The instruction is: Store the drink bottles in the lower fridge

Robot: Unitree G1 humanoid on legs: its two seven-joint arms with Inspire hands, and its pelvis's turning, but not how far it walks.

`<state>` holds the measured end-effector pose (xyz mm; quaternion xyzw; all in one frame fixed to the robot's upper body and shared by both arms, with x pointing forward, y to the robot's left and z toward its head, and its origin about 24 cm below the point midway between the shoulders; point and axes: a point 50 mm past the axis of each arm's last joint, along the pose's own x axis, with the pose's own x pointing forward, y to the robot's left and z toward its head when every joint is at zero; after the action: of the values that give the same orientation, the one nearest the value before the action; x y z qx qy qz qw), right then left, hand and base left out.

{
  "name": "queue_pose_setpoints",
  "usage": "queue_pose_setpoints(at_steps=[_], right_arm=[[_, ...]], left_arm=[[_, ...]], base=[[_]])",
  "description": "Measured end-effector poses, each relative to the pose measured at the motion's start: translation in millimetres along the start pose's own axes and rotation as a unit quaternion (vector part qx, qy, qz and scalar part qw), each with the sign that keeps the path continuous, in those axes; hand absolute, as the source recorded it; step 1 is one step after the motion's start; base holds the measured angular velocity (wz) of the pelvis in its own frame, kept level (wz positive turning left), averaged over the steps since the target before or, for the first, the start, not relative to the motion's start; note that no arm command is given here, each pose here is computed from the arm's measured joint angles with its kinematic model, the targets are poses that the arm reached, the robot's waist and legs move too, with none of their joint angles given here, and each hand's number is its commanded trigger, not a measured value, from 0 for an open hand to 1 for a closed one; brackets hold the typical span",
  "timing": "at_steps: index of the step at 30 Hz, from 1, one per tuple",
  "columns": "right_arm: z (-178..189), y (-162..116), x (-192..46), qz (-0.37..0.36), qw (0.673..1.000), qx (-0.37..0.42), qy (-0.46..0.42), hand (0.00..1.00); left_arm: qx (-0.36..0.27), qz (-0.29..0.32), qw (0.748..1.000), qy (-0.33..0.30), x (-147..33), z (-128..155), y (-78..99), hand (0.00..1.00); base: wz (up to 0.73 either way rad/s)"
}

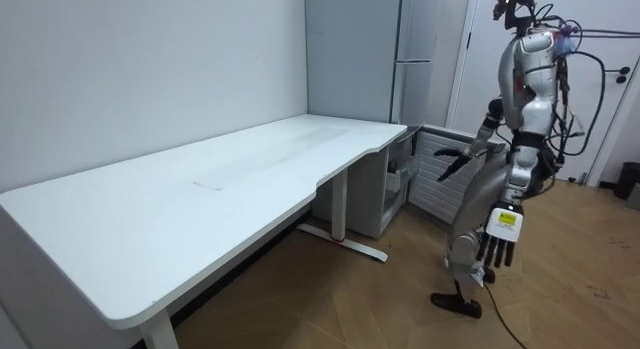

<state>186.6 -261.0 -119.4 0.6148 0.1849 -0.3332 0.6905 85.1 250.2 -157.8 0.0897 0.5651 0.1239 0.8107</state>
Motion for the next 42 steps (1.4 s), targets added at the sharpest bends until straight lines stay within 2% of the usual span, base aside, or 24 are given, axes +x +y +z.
queue_pose_setpoints(at_steps=[3, 6, 10, 15, 17, 25, 36, 42], right_arm=[[17, 26, 7, 0.024, 0.999, -0.001, -0.021, 0.00], [34, 57, 13, 0.059, 0.997, 0.001, -0.048, 0.00], [46, 90, 16, 0.099, 0.993, -0.008, -0.071, 0.00], [37, 130, 20, 0.152, 0.986, -0.016, -0.062, 0.00], [33, 147, 19, 0.180, 0.982, -0.014, -0.054, 0.00], [25, 186, 14, 0.248, 0.967, -0.040, -0.039, 0.00], [19, 193, 13, 0.227, 0.970, -0.079, -0.029, 0.00], [18, 204, 10, 0.213, 0.971, -0.104, -0.028, 0.00]], left_arm=[[-0.001, 0.004, 1.000, 0.004, 1.0, 3, 5.3, 0.00], [0.026, 0.003, 1.000, 0.000, 1.1, 5, 5.4, 0.00], [0.054, 0.005, 0.998, -0.033, 1.0, 21, 7.8, 0.00], [0.042, -0.002, 0.996, -0.078, -0.4, 44, 4.7, 0.00], [0.056, -0.005, 0.995, -0.088, -1.1, 49, 4.3, 0.00], [0.060, -0.012, 0.993, -0.104, -3.7, 56, 10.5, 0.00], [0.066, -0.004, 0.989, -0.133, -10.8, 53, 18.9, 0.00], [0.070, -0.001, 0.989, -0.129, -16.7, 37, 23.4, 0.00]], base=[[0.03], [0.13], [0.11], [0.16], [0.17], [0.24], [0.03], [0.05]])
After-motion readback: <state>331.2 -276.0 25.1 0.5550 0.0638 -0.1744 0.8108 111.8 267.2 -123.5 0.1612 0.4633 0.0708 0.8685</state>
